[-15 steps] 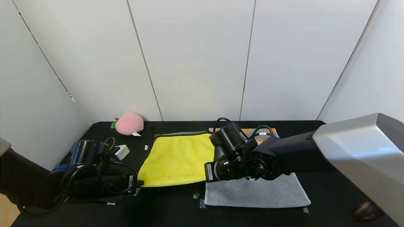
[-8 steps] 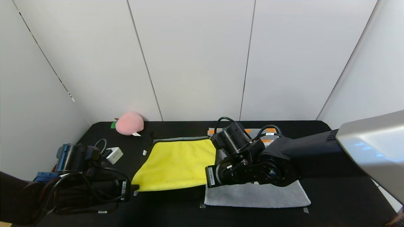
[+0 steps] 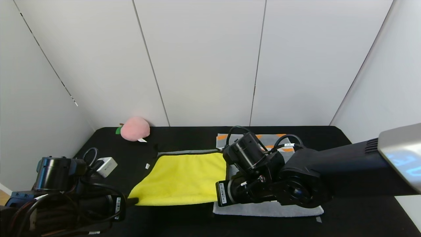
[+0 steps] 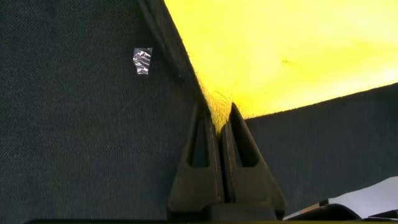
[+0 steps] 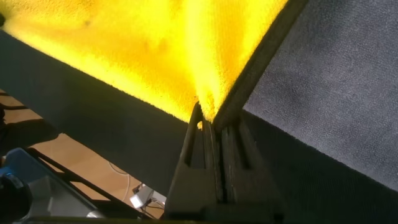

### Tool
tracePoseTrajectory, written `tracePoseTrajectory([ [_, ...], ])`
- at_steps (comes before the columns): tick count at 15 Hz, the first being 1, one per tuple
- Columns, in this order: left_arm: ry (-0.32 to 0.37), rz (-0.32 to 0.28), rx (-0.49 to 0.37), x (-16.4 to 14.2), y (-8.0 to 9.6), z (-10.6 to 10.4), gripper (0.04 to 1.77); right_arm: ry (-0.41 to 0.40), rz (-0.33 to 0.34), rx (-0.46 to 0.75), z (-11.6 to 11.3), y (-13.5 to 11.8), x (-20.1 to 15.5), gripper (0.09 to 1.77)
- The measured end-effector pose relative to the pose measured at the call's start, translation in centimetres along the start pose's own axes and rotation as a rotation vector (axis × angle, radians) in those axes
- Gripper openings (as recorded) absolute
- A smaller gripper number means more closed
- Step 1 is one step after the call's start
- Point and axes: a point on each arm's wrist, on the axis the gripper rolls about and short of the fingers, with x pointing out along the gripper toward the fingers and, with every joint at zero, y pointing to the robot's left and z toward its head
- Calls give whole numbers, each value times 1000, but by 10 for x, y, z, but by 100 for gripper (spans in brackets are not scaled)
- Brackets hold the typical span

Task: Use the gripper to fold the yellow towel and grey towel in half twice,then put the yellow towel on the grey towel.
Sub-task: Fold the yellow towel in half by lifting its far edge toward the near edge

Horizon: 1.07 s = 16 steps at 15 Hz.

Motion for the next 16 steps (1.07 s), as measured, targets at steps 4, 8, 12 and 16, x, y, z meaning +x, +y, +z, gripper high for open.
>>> tracePoseTrajectory([
  [4,-24,-2,6,-3,-1,4,12,-16,9,3,4,1,-2,14],
  [8,-40,-4,11,7,0,18,12,-48,15,14,18,-1,1,14],
  [12,-33,1,7,29,6,35,12,-57,1,34,35,-6,16,14],
  [16,-33,39,4,55,13,51,12,-80,-6,52,55,-11,32,14],
])
